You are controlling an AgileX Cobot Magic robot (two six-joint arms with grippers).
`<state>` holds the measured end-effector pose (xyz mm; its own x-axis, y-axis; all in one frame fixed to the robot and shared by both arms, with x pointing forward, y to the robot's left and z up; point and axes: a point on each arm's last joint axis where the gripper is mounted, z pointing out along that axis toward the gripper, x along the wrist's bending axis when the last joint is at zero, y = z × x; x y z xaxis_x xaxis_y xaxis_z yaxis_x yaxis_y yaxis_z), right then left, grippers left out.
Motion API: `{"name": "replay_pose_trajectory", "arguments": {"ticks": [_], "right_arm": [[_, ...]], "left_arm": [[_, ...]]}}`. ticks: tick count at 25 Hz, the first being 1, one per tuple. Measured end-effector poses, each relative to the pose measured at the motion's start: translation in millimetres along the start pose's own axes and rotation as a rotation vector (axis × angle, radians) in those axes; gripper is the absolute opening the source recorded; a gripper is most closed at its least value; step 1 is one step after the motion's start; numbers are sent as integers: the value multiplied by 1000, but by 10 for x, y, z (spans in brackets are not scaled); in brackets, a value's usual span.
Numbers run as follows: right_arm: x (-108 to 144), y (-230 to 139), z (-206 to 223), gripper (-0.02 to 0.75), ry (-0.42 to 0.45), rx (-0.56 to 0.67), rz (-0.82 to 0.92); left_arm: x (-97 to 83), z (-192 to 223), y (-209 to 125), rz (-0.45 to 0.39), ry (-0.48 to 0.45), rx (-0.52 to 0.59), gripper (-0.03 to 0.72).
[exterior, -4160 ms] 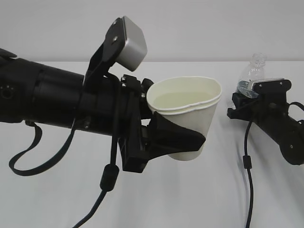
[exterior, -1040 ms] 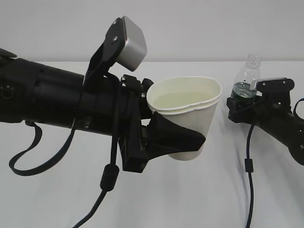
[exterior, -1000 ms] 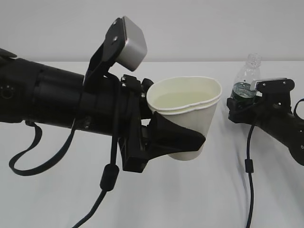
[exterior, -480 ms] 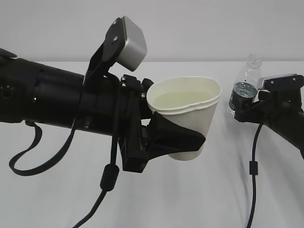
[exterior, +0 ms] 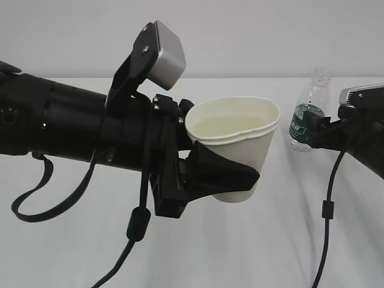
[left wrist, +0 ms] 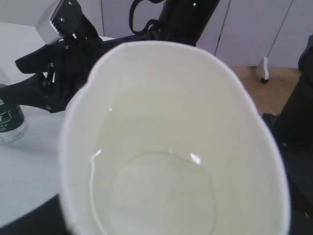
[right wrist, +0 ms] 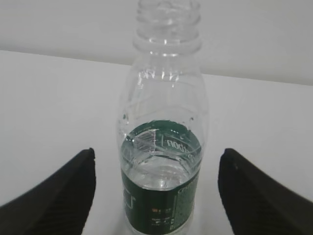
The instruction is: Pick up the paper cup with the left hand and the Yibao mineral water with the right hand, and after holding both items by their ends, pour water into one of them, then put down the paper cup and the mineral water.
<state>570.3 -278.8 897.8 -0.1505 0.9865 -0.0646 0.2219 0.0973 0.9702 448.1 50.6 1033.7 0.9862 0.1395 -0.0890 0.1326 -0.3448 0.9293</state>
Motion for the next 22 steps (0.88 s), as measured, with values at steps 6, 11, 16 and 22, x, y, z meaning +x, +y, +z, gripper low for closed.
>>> {"name": "replay_pose_trajectory", "arguments": {"ticks": [6,11,16,22], "right_arm": [[-11,118,-94,592,-13,-25,3],[-12,190,-160,592,-16,-43,0],[-15,219,-183,591,-18,-36,0],[-15,229,-193,591,-19,-32,0]], "left_arm": [[9,2,-4,1,13,5,420],[28,2,-11,1,33,13,420],[90,-3,-32,-2,102,36,420],[183,-13,-65,-16,202,66,420]]}}
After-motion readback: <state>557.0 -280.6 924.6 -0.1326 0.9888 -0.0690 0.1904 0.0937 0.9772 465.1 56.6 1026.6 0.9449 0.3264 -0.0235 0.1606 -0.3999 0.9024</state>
